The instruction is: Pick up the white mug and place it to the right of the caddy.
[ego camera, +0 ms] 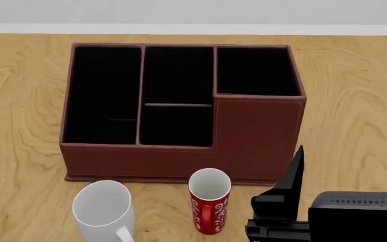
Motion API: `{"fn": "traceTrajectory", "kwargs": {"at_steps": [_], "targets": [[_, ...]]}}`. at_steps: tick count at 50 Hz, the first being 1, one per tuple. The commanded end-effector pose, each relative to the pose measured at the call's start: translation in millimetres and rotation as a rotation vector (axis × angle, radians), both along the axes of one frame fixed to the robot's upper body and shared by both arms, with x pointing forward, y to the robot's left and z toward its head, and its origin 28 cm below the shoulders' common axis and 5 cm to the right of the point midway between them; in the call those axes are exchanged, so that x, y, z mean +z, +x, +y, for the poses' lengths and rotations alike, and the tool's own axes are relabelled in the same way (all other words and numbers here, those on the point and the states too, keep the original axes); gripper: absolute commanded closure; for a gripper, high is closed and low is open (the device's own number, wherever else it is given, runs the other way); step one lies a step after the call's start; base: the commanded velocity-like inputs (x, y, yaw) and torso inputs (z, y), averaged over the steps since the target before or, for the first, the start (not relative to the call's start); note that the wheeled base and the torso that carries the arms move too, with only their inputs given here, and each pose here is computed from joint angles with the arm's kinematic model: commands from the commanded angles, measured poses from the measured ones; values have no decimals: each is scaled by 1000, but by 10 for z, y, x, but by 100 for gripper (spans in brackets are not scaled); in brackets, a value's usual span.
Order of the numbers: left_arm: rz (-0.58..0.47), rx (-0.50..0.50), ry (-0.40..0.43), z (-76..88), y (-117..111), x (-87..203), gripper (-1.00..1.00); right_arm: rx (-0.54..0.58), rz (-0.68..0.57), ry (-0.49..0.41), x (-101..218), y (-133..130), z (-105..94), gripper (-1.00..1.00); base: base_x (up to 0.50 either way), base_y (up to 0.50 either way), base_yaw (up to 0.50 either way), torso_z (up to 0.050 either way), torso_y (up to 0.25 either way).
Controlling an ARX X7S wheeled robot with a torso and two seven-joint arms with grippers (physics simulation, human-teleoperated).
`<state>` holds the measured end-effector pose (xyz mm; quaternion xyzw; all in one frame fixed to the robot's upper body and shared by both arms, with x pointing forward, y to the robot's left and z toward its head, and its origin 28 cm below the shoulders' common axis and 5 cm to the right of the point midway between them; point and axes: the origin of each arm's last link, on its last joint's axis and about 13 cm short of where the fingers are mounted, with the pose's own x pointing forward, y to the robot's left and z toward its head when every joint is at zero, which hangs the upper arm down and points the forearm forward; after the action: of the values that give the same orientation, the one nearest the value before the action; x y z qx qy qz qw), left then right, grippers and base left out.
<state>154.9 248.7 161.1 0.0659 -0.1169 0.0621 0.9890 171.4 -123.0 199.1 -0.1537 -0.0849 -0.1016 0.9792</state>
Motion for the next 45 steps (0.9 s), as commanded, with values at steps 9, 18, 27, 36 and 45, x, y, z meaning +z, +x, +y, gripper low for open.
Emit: {"fn": "traceTrajectory", "kwargs": {"at_steps": [9,18,27,36,45], "targets": [[4,5,-2,11,3,-6,-100,-27,18,-12,-26,-31,-11,-100,467,0,0,0,1],[-1,21,2,24,19,-14,-100,-28,9,-20,-15,-32,-15,-100,-3,0,0,0,1],[-4,28,5,30,19,-17,-100,-20,10,-35,3,-38,-15,-100,0,0,0,0,-185],[-12,37,6,33,10,2,-100,-13,10,-52,27,-46,-13,-100,-1,0,0,0,-250],[-14,40,12,42,12,-5,-100,-7,6,-53,53,-39,-10,-100,-1,0,0,0,-250]]}}
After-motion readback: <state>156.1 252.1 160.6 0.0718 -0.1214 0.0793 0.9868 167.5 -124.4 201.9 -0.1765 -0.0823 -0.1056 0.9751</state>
